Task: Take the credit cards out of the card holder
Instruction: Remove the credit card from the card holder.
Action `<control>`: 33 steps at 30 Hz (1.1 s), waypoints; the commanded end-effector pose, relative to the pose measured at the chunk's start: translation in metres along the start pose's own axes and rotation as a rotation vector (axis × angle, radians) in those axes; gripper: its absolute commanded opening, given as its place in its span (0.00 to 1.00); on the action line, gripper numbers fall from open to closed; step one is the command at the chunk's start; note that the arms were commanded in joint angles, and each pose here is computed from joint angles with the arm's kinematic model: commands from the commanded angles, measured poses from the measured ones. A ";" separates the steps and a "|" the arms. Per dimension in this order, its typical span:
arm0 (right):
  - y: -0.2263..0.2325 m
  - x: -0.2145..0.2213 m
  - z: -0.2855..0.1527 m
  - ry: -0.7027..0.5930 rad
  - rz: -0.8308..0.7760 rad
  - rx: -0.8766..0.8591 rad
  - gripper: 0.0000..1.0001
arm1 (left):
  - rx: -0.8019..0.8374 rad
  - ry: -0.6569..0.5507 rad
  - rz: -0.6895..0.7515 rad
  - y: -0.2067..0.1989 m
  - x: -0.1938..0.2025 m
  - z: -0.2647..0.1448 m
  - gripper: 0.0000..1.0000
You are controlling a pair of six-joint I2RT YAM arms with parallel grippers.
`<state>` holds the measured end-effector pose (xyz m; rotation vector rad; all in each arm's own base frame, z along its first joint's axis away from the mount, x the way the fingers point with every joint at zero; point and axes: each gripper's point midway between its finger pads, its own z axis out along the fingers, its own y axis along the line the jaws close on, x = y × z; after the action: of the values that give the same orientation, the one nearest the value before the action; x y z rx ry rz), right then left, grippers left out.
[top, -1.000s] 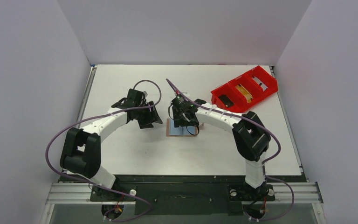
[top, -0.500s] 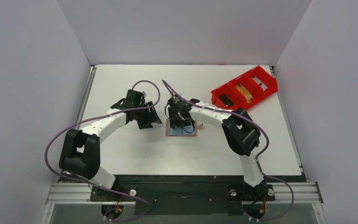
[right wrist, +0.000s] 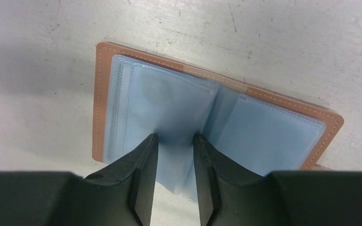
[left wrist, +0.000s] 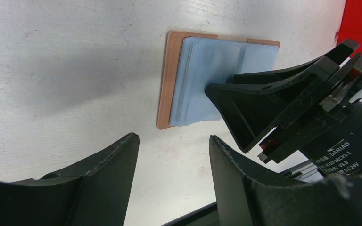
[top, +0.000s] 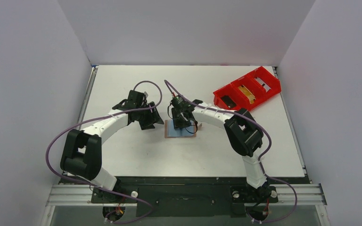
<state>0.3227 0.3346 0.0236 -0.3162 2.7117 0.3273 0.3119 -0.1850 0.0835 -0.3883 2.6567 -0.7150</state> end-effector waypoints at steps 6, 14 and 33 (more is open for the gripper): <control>-0.009 0.025 0.014 0.085 0.026 -0.091 0.19 | 0.030 -0.028 -0.007 -0.010 -0.014 0.005 0.54; -0.009 0.024 0.012 0.088 0.060 -0.169 0.02 | 0.038 -0.010 0.010 -0.018 -0.014 0.012 0.54; -0.020 0.025 0.018 0.094 0.137 -0.237 0.00 | 0.088 0.064 0.090 -0.065 -0.006 0.057 0.44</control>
<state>0.3264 0.3294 0.0184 -0.2306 2.7240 0.7567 0.3370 -0.2435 0.0647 -0.2752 2.7189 -0.7706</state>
